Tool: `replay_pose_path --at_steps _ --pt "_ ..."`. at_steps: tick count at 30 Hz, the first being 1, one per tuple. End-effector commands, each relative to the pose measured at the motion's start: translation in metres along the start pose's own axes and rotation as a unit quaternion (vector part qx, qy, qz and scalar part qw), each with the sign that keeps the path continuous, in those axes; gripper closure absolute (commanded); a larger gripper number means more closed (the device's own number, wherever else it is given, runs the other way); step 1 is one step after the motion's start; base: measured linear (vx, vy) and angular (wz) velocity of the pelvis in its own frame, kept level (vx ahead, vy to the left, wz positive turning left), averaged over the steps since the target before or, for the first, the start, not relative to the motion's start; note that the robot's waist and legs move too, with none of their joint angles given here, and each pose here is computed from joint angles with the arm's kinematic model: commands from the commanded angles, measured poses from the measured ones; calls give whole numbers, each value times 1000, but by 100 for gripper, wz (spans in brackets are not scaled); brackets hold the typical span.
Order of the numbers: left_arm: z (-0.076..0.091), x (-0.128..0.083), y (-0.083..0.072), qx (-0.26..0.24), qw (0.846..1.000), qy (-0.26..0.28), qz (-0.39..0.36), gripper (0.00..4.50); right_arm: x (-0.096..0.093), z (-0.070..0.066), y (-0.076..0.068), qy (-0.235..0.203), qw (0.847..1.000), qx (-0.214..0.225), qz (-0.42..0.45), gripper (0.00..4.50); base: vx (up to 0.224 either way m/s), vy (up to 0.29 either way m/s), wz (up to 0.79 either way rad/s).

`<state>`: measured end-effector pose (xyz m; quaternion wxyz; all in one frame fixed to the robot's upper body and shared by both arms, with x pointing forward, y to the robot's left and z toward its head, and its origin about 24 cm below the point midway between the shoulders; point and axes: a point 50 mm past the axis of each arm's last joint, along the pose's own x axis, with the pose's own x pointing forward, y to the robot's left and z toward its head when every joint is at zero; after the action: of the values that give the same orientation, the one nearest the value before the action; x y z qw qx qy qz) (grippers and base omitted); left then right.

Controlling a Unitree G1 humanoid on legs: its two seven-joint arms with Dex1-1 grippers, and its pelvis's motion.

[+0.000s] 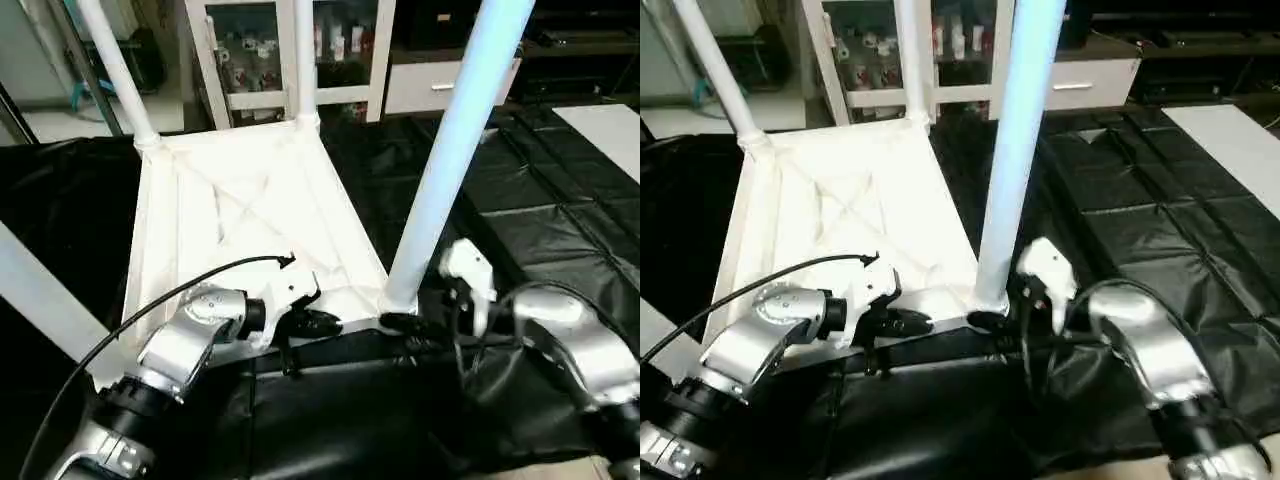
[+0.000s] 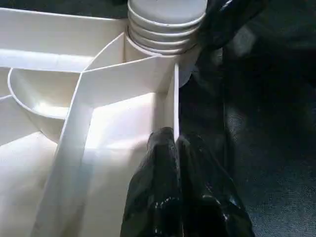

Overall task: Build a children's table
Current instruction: Rotate leg to tighten

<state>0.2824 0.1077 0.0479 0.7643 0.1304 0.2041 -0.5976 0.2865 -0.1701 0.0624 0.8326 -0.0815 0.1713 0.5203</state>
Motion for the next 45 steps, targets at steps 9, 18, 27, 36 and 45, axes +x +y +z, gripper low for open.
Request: replay_pose_path --at_steps 9,18,27,36,45 --pt "-8 -3 -3 -12 999 24 -18 450 5 -6 -1 19 999 -5 33 135 0 0 0" --pt "-10 -6 -4 -21 999 21 -13 450 3 -10 -3 24 999 -2 40 178 0 0 0" --pt "-7 -3 0 -41 999 0 4 450 19 -14 -14 -13 997 37 -66 178 0 0 0" --pt "9 33 25 -62 987 -24 147 450 65 -15 -28 -29 940 130 -314 180 0 0 0" --pt "29 59 43 -65 957 -30 280 450 96 -10 -27 -9 876 180 -448 181 0 0 0"
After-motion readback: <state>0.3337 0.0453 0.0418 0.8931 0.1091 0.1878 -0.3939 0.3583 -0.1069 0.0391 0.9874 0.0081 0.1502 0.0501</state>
